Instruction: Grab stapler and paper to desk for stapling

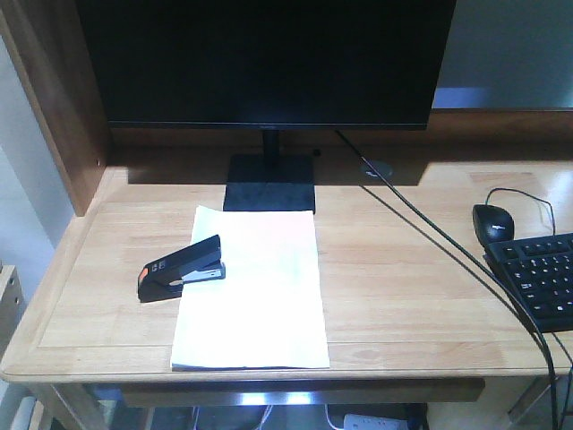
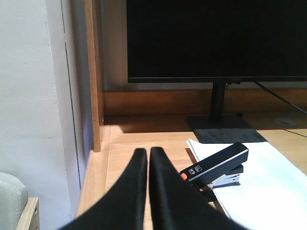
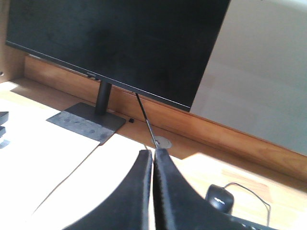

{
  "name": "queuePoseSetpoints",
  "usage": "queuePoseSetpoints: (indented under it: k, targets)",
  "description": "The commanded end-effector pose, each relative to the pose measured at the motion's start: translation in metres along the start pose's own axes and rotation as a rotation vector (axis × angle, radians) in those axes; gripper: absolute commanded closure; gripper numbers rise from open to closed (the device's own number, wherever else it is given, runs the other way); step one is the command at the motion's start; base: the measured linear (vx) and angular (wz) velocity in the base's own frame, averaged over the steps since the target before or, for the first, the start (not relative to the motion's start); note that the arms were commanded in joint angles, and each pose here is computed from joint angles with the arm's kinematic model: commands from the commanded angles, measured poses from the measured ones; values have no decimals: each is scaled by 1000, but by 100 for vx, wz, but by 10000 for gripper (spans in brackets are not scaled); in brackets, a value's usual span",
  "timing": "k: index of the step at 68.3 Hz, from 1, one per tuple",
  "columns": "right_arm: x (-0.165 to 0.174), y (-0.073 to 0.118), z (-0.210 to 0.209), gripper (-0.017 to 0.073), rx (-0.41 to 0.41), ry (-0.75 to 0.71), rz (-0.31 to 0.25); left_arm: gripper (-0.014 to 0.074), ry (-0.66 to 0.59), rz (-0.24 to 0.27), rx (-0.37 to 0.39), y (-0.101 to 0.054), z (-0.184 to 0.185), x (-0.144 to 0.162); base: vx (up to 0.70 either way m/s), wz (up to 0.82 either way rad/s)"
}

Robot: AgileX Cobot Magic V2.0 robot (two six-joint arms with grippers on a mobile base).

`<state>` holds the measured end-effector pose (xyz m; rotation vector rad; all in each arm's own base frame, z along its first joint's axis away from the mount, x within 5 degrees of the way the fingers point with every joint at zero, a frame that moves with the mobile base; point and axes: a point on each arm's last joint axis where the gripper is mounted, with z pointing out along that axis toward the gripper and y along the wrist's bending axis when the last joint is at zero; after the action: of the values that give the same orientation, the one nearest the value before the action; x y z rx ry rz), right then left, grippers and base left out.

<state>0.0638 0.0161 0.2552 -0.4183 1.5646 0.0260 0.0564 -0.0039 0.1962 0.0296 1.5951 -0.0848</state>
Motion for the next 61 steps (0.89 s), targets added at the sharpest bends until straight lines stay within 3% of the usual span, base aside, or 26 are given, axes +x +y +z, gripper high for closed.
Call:
queuePoseSetpoints:
  k: [1,11,24,38,61]
  targets:
    - [-13,-4,-2,568,45,-59,2,600,-81,-18,15,-1,-1,-3,0,0]
    - [-10,-12,-3,568,170,-28,61,600,-81,-18,15,-1,-1,-3,0,0]
    - [-8,-18,-5,568,271,0,72,600,-81,-18,15,-1,-1,-3,0,0]
    - [-3,-17,-3,568,275,-4,91,600,-81,-18,15,-1,-1,-3,0,0]
    - [61,3,-8,568,263,-66,216,600,-81,-18,15,-1,-1,-3,0,0]
